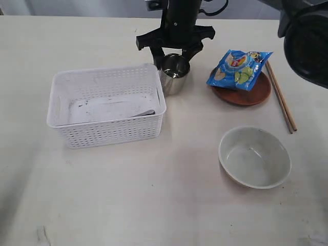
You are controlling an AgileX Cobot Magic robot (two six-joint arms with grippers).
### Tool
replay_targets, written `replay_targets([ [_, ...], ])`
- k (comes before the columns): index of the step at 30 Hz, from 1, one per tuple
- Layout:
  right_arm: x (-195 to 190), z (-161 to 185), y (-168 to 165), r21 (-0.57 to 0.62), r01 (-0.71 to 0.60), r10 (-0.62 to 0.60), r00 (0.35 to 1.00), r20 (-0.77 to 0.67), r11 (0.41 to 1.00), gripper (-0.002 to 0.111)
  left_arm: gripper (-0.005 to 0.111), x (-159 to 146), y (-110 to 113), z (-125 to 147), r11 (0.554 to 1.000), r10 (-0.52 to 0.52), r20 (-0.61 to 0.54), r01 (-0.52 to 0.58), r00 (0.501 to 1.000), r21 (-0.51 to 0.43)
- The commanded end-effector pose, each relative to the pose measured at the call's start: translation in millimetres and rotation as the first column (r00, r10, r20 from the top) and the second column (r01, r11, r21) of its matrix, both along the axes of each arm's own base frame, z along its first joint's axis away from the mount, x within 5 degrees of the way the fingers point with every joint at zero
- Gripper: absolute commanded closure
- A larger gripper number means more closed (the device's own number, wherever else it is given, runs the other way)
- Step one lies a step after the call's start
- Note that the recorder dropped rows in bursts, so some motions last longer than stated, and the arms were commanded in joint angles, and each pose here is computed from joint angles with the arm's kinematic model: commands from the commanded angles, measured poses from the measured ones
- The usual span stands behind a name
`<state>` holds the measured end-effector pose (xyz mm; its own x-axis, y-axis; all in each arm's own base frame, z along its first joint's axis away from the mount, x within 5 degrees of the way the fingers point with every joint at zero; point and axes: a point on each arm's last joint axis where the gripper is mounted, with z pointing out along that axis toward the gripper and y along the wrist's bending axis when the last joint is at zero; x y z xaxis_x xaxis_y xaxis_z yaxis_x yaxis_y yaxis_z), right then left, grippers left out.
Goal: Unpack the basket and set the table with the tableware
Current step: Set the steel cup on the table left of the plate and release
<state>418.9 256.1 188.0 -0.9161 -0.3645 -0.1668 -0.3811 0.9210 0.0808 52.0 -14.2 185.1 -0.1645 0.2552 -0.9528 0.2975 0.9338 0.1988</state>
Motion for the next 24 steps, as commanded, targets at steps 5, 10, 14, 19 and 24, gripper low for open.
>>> replay_targets([
  [5, 6, 9, -12, -0.106, 0.024, -0.015, 0.996, 0.086, 0.994, 0.108, 0.107, 0, 0, -1, 1.0, -0.005, -0.006, 0.005, 1.0, -0.009],
  [10, 3, 9, -7, -0.054, 0.022, -0.019, 0.998, 0.053, 0.998, 0.108, 0.107, 0, 0, -1, 1.0, -0.005, -0.006, 0.005, 1.0, -0.009],
  [14, 3, 8, -7, -0.059, 0.021, -0.018, 0.998, 0.053, 0.998, 0.108, 0.107, 0, -1, -1, 1.0, -0.006, -0.007, 0.006, 1.0, -0.013],
  [19, 1, 4, -8, -0.067, 0.02, -0.017, 0.999, 0.041, 0.998, 0.108, 0.107, 0, -1, -1, 1.0, -0.006, -0.007, 0.005, 1.0, -0.011],
  [24, -2, -5, -10, -0.085, 0.016, -0.015, 1.0, 0.012, 0.996, 0.108, 0.107, 0, -1, -1, 1.0, -0.006, -0.007, 0.005, 1.0, -0.011],
])
